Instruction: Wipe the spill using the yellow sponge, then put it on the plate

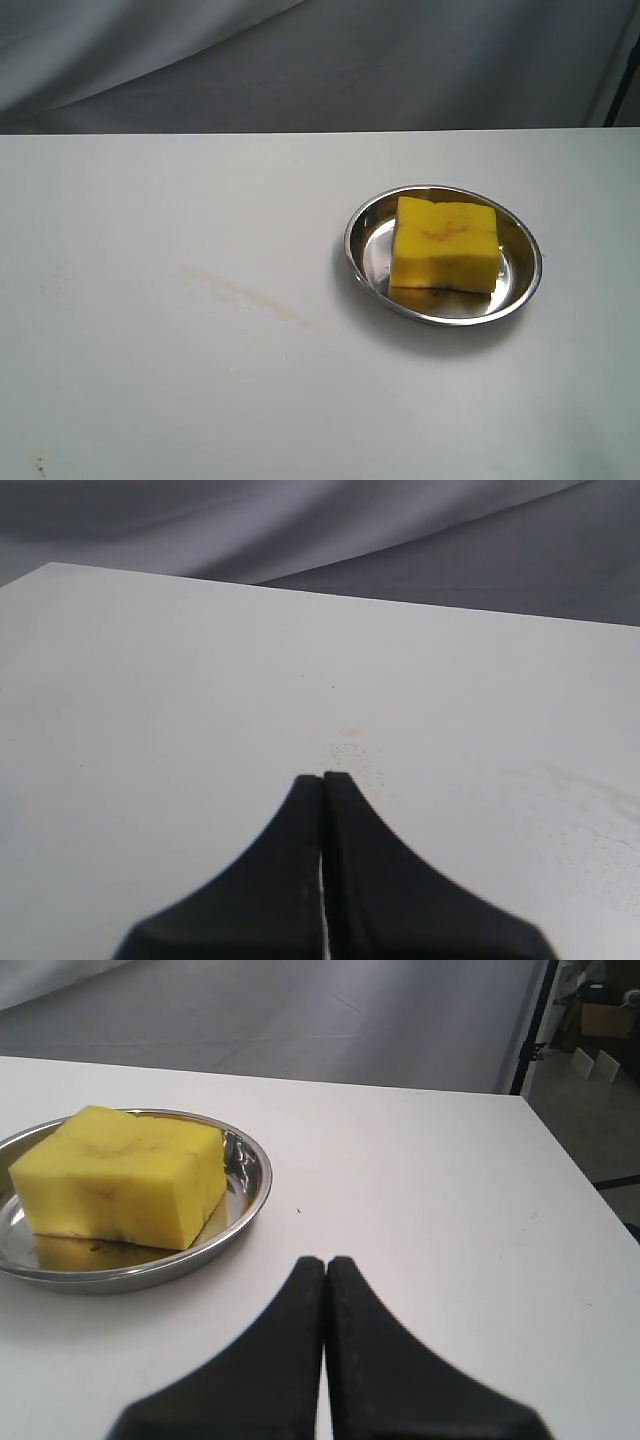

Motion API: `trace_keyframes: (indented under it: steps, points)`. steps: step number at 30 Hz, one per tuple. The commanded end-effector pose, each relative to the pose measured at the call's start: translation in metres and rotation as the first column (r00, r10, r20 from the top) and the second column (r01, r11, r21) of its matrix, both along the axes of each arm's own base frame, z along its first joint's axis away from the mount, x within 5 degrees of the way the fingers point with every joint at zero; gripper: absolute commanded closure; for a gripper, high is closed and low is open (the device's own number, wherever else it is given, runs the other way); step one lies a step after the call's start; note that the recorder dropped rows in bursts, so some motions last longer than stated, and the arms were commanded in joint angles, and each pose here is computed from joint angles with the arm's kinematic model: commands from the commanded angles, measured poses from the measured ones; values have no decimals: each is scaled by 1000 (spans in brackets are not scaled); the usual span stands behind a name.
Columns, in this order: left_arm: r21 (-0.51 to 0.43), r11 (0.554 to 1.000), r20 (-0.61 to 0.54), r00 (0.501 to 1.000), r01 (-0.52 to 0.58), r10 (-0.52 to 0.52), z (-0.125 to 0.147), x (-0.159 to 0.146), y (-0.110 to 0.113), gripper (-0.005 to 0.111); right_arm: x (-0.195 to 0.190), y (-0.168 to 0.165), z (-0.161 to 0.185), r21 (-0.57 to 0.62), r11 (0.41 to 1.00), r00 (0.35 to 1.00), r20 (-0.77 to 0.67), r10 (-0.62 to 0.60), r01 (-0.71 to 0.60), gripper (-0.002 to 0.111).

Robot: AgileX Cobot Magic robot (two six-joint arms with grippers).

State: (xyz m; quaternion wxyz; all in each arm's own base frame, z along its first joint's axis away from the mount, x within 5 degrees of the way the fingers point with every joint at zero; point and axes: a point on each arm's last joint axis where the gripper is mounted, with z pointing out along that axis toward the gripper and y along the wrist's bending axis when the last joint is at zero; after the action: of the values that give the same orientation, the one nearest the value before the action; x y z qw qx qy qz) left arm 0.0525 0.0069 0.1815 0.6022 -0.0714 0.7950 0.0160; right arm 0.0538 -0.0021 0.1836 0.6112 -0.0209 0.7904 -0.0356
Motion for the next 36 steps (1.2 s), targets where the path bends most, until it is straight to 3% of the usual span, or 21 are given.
trace_keyframes:
  steps: [1, 7, 14, 36]
  points:
    - [-9, 1000, 7, 1000, -6, 6, -1, 0, 0, 107, 0, 0, -1, -2, 1000, 1000, 5, 0, 0, 108]
    - [-9, 1000, 10, 1000, -4, 4, 0, 0, 0, 107, 0, 0, -1, -2, 1000, 1000, 5, 0, 0, 108]
    - [-4, 997, 10, 997, 75, -75, 0, 1, -4, 107, 0, 0, -1, -2, 1000, 1000, 5, 0, 0, 108]
    - [0, 997, 9, 997, 74, -74, 0, 1, -4, 107, 0, 0, -1, -2, 1000, 1000, 5, 0, 0, 108]
